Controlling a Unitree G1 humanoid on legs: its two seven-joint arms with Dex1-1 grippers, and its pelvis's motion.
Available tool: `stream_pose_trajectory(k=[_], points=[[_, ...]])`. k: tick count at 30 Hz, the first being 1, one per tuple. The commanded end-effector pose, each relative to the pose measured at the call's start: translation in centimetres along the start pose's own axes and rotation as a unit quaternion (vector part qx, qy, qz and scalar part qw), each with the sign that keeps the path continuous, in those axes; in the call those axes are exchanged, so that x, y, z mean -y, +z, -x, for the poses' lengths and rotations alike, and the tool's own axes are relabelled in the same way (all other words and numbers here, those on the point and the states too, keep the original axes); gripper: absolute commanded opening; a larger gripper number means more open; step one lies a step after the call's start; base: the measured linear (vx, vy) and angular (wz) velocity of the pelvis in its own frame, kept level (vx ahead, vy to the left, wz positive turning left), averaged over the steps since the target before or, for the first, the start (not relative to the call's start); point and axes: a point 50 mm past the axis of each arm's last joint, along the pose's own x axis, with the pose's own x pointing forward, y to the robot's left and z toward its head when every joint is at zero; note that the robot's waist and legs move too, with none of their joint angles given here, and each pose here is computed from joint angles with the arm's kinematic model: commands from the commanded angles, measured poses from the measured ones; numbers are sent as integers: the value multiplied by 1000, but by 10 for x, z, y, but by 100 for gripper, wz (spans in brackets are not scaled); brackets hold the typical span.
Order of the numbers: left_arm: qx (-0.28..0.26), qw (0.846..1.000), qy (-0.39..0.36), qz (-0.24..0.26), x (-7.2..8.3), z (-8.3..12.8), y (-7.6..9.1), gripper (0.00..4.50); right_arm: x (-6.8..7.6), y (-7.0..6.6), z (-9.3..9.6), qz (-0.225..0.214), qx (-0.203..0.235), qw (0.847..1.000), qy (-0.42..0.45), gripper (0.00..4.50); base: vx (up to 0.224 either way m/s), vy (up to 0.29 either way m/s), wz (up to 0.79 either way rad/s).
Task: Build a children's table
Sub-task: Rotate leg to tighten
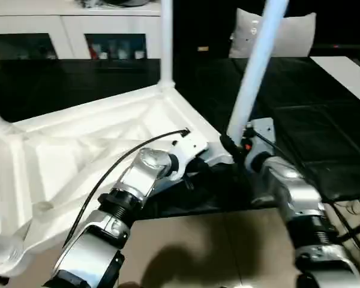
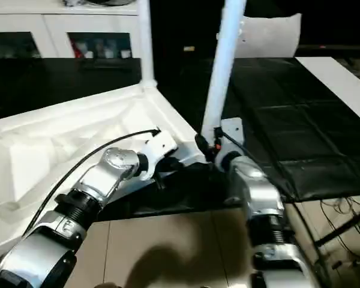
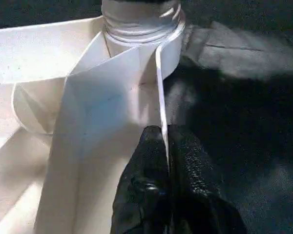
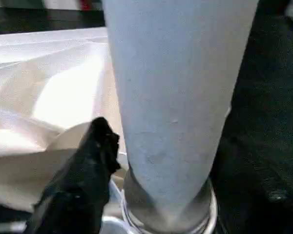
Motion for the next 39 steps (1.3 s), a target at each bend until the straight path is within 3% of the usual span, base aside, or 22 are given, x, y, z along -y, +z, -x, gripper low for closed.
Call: stream_pose_trajectory(k=[1, 8, 14, 16, 24, 32, 39], points=[[9, 999, -15, -28, -1, 2, 3, 0, 3, 4, 10, 8, 12, 999, 42, 308, 0, 0, 0], [-24, 995, -69, -74, -7, 14, -12, 0, 18, 5, 52, 68, -35, 979, 190, 369, 0, 0, 0], [-33, 982, -141, -118, -5, 24, -17, 0, 30, 13, 63, 104, -55, 969, 215, 413, 0, 0, 0], [-38, 970, -185, -150, -3, 30, -20, 0, 29, 16, 68, 118, -71, 953, 268, 391, 0, 0, 0], [-46, 942, -267, -197, 5, 39, -20, 0, 15, 13, 63, 125, -91, 926, 344, 309, 0, 0, 0], [-41, 932, -291, -212, 7, 40, -18, 0, 1, 10, 58, 106, -92, 907, 397, 240, 0, 0, 0], [-38, 933, -293, -205, 7, 41, -19, 0, -1, 7, 61, 83, -101, 899, 419, 198, 0, 0, 0]])
